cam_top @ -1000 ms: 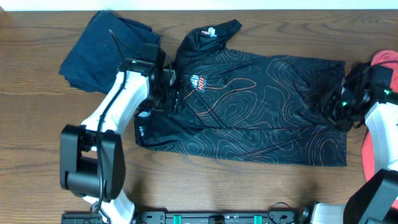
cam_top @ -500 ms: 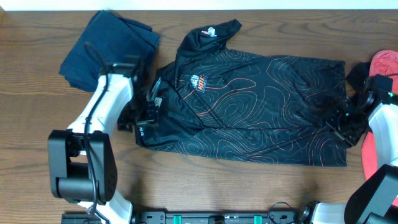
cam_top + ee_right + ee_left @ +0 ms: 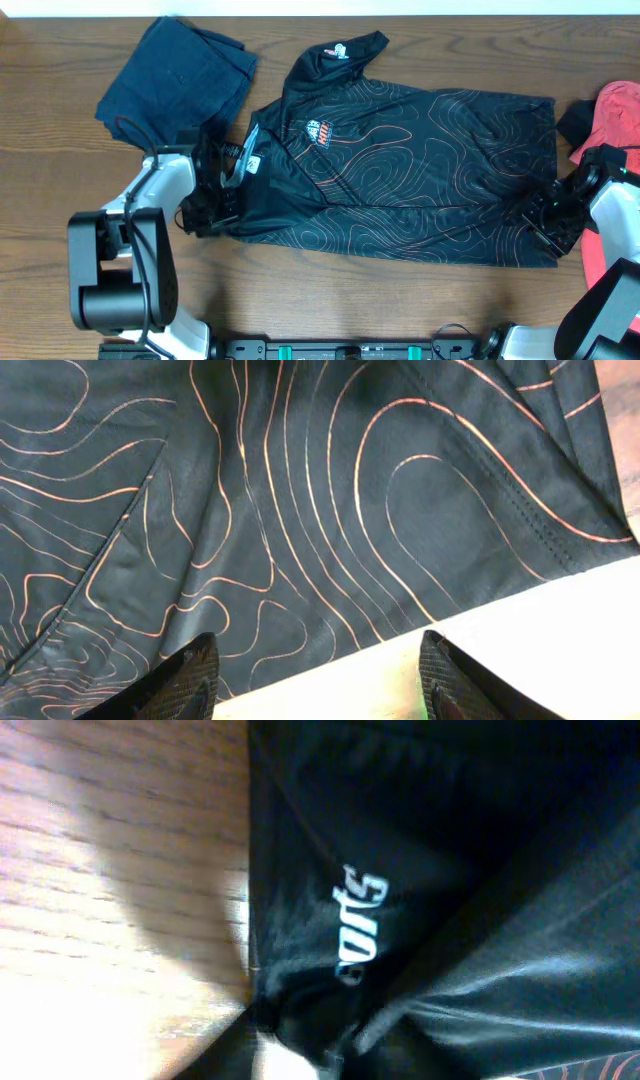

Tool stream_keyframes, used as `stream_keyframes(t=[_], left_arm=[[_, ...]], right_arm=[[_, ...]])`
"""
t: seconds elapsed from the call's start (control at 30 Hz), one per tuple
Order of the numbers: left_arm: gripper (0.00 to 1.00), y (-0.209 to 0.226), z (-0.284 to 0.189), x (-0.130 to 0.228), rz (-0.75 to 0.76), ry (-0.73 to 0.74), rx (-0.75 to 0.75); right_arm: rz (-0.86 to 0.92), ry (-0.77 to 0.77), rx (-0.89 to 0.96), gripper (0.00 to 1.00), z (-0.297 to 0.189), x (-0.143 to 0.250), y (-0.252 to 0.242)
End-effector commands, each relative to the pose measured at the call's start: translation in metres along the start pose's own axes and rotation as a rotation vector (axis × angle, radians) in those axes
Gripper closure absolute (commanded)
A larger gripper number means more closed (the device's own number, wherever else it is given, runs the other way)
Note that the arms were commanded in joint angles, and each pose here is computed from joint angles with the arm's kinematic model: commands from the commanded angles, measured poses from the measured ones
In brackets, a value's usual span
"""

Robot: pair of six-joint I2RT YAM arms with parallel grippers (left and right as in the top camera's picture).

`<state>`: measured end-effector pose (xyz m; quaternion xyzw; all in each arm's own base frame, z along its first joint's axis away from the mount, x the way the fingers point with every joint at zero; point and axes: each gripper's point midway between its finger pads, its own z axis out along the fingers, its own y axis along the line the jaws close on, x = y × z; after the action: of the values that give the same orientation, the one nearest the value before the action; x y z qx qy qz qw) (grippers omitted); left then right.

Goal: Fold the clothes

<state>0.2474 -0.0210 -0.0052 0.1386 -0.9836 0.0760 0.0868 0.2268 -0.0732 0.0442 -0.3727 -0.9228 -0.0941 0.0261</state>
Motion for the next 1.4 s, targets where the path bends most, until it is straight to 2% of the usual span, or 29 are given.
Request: stream_keyframes(t=[0.0, 0.2, 0.37, 0.53, 0.67, 0.7, 0.77, 0.9, 1.37], left_arm=[[0.92, 0.003, 0.018, 0.018, -0.030, 0.065, 0.011], [0.94, 0.005, 0.017, 0.026, -0.036, 0.095, 0.003], [0.94, 0.004, 0.017, 0.023, -0.034, 0.083, 0.006], [0.94, 0.004, 0.017, 0.023, -0.033, 0.083, 0.006], [0.94, 0.004, 0.017, 0.023, -0.033, 0.083, 0.006], [0.94, 0.004, 0.017, 0.023, -0.033, 0.083, 0.006], [0.94, 0.004, 0.017, 0.023, -0.033, 0.083, 0.006], [0.94, 0.005, 0.015, 0.029, -0.037, 0.105, 0.001], [0.94, 0.010, -0.024, 0.077, -0.108, 0.187, -0.025]], right_arm=[[-0.011, 0.007, 0.003, 0.37, 0.002, 0.001, -0.002], [0.008, 0.019, 0.016, 0.37, 0.005, 0.005, -0.007], [0.120, 0.004, 0.183, 0.36, 0.024, 0.013, -0.047], [0.185, 0.013, 0.168, 0.33, 0.041, 0.021, -0.062], [0.265, -0.028, 0.140, 0.36, 0.055, 0.018, -0.070], [0.274, -0.046, 0.126, 0.38, 0.059, 0.015, -0.070], [0.277, -0.080, 0.084, 0.51, 0.066, 0.009, -0.067], [0.363, -0.120, 0.134, 0.99, 0.066, 0.005, -0.081], [0.625, -0.103, 0.245, 0.99, 0.035, 0.015, -0.136]])
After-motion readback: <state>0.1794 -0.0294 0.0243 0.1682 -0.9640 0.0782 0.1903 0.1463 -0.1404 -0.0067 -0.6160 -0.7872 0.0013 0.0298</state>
